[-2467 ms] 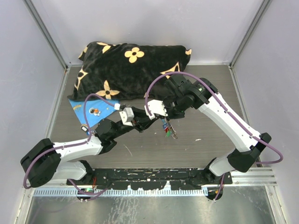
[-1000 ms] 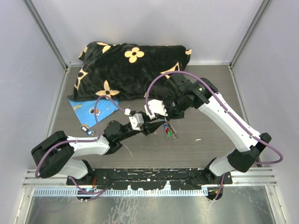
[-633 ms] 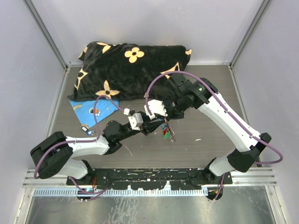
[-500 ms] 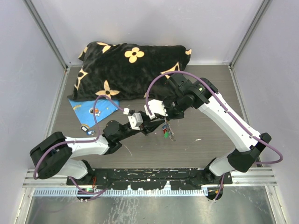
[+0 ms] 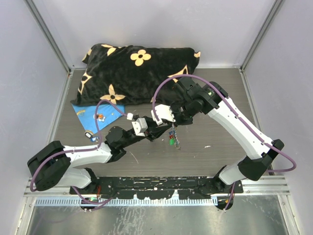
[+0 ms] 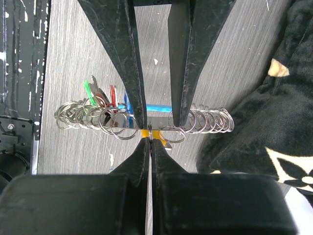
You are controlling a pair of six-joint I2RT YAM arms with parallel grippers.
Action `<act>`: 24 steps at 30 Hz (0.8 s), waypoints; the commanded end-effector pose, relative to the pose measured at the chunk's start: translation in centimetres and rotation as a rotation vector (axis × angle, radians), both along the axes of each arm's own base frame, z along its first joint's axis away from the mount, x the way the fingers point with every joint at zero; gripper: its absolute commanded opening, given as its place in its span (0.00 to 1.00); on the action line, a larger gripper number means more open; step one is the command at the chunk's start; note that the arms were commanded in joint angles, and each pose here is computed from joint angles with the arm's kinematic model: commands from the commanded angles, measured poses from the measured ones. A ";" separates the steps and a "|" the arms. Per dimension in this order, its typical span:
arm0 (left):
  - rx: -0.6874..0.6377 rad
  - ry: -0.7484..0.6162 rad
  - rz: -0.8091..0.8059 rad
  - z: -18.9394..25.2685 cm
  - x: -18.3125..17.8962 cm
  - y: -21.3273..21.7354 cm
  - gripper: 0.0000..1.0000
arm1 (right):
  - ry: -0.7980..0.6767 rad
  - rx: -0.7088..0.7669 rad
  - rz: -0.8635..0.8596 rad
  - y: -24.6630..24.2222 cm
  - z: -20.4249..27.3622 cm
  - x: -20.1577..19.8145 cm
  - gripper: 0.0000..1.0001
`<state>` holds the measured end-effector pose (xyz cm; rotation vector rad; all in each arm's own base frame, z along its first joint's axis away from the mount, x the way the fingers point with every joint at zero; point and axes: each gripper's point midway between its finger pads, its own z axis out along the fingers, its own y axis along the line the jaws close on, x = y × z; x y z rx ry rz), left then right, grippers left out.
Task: Remove the keys from the keyring
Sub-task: Remove the key from the keyring.
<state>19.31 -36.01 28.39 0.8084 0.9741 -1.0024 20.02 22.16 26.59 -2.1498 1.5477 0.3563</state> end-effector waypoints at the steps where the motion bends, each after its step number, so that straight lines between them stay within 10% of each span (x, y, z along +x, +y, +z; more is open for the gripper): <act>1: -0.049 -0.060 -0.013 2.5 -0.3 -0.1 0.27 | -0.043 0.081 0.002 0.9 2.2 0.3 0.01; 24: -0.032 -0.039 -0.038 1.7 0.1 -1.5 0.19 | -0.029 0.098 0.015 1.2 2.4 0.0 0.01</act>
